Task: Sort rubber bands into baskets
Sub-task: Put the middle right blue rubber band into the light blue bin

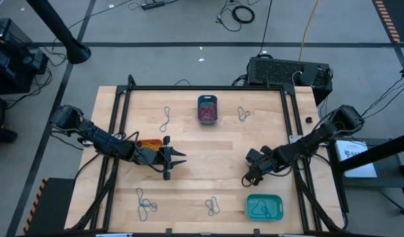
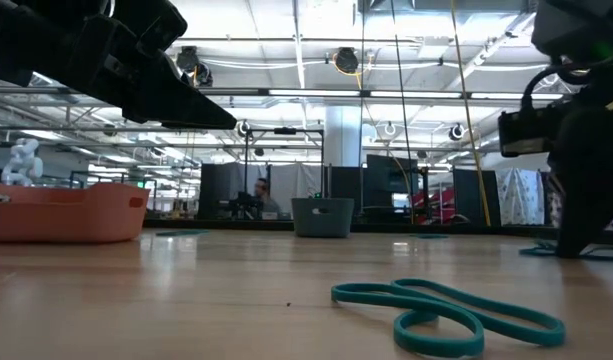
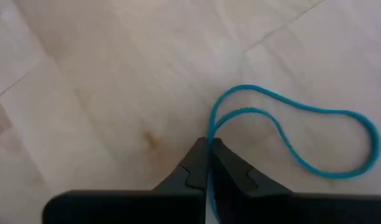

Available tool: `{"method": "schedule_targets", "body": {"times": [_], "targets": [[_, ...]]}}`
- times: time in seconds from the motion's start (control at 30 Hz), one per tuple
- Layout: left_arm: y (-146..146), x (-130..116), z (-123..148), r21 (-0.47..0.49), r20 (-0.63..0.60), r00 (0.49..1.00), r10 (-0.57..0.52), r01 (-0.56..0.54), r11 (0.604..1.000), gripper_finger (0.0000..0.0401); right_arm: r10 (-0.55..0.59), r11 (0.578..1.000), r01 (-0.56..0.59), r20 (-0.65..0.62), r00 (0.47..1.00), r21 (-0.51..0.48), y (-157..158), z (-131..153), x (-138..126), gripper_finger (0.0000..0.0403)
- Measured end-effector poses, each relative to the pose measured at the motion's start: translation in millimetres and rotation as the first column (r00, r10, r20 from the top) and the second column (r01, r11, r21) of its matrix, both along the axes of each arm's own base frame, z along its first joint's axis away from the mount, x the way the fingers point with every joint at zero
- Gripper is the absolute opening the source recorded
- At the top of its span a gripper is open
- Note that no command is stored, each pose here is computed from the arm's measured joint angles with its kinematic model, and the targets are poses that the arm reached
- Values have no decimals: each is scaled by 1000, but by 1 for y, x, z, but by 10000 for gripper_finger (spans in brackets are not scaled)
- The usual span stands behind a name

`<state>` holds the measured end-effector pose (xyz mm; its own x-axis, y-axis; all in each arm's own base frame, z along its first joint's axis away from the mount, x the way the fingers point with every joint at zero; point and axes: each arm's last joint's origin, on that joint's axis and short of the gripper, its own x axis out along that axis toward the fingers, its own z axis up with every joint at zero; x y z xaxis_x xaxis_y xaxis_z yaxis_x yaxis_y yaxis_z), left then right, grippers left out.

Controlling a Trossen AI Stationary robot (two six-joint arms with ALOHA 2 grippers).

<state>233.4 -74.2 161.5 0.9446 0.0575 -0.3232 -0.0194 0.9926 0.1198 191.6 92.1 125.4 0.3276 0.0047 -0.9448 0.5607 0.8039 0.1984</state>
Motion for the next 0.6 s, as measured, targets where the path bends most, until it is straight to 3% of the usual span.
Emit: {"method": "schedule_targets", "body": {"times": [0.23, 0.4, 0.6], "targets": [[0, 0, 0, -1, 1, 1000, 0, 0, 1000, 114, 70, 998, -70, 80, 994, -3, 2, 15, 2, 2], [0, 0, 0, 0, 1, 1000, 0, 0, 1000, 114, 111, 993, -97, 250, 962, -67, 1, 49, 7, 1], [0, 0, 0, 0, 1, 1000, 0, 0, 1000, 114, 187, 981, -195, 426, 885, -25, 8, 101, 14, 1]]}}
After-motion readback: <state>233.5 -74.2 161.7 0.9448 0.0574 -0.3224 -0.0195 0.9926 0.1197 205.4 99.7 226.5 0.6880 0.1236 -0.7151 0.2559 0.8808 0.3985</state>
